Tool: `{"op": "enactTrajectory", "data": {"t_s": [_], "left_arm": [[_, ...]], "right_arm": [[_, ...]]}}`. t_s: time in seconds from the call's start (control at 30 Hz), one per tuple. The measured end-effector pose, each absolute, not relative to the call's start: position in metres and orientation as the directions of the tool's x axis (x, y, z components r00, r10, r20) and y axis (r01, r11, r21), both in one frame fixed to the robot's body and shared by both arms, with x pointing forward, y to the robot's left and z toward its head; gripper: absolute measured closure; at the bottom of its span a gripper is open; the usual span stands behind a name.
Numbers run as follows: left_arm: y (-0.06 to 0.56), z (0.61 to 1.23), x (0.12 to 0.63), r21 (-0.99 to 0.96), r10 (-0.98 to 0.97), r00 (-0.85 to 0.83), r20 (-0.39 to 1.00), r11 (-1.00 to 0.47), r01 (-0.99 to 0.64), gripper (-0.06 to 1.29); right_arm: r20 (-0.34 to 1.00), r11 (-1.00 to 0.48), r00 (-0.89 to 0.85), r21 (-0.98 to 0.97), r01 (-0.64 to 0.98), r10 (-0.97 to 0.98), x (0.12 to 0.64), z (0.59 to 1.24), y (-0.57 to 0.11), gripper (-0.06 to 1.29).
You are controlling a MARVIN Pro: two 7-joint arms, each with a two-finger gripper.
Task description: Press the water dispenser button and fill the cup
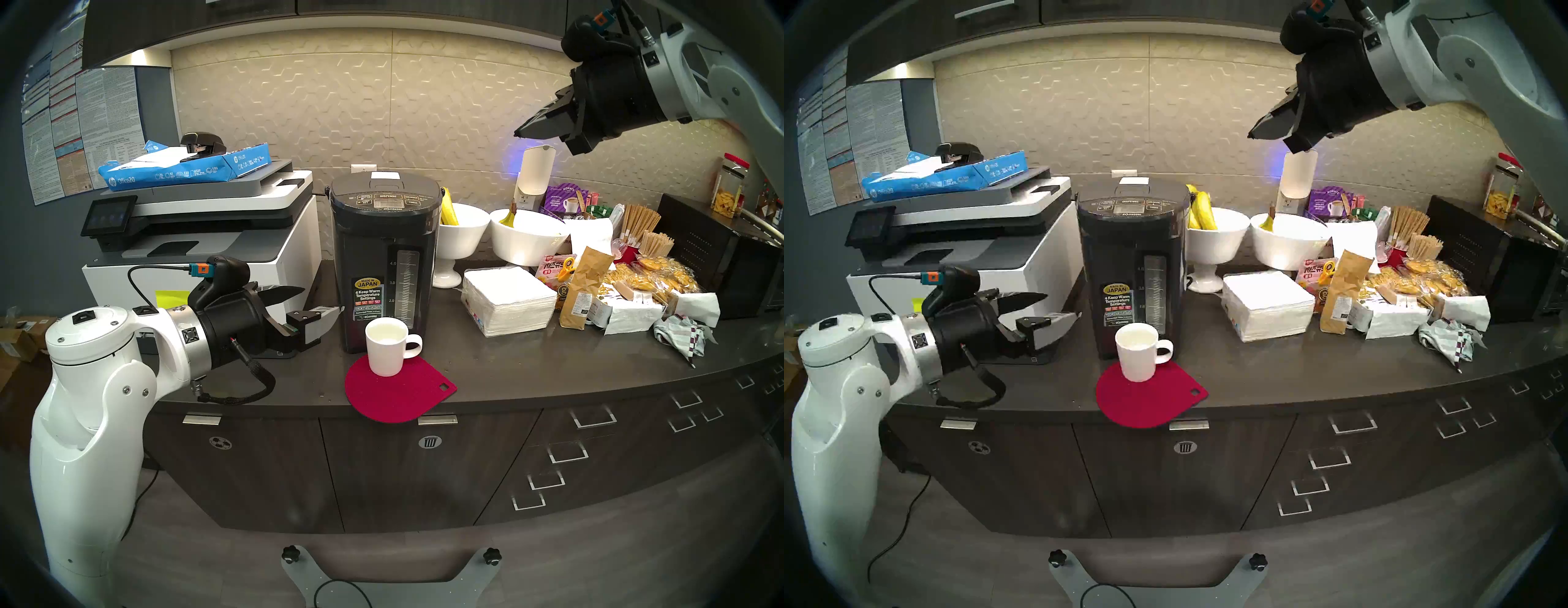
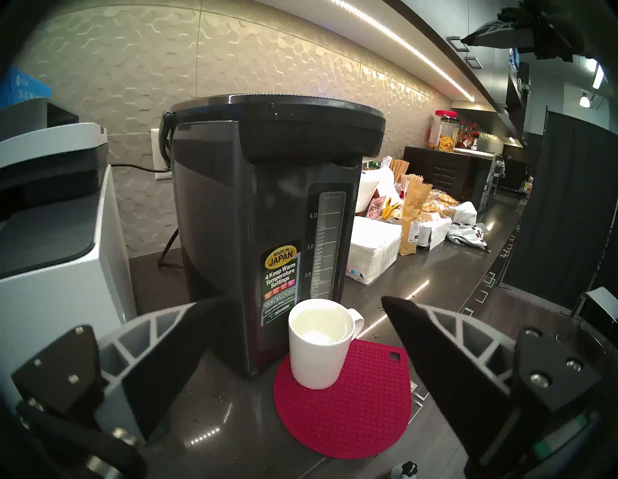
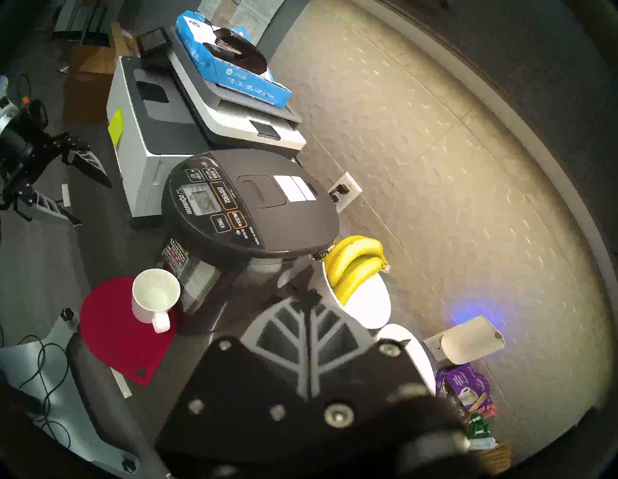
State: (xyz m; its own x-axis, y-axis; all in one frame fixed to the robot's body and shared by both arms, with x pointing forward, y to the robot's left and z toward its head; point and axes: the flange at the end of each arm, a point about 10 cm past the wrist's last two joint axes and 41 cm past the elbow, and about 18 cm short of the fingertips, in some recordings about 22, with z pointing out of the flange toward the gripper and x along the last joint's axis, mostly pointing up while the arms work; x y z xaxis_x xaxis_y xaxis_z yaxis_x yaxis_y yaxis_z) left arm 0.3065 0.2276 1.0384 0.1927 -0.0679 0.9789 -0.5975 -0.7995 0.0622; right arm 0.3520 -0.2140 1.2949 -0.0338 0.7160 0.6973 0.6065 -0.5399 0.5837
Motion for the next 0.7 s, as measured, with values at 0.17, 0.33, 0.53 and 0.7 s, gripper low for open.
{"op": "enactTrajectory", "data": {"t_s": [0.17, 0.33, 0.53, 0.7], "left_arm": [[0.228, 1.038, 0.306, 0.062, -0.068, 0.193, 0.979, -0.800, -0.597, -0.03], [0.228, 1.038, 0.306, 0.062, -0.068, 0.193, 0.979, -0.799, -0.597, -0.03], [0.228, 1.038, 0.306, 0.062, -0.068, 0.193, 0.979, -0.799, -0.598, -0.03], [0.228, 1.038, 0.306, 0.062, -0.068, 0.192, 0.979, -0.799, -0.598, -0.03]], "right_arm": [[0.725, -0.578, -0.006, 0.554, 0.599, 0.689, 0.351, 1.288, -0.219, 1.25], [0.747, -0.612, 0.023, 0.527, 0.590, 0.665, 0.356, 1.283, -0.224, 1.25], [0.764, -0.643, 0.049, 0.505, 0.575, 0.643, 0.362, 1.282, -0.228, 1.25], [0.770, -0.650, 0.051, 0.499, 0.573, 0.636, 0.364, 1.283, -0.226, 1.25]]}}
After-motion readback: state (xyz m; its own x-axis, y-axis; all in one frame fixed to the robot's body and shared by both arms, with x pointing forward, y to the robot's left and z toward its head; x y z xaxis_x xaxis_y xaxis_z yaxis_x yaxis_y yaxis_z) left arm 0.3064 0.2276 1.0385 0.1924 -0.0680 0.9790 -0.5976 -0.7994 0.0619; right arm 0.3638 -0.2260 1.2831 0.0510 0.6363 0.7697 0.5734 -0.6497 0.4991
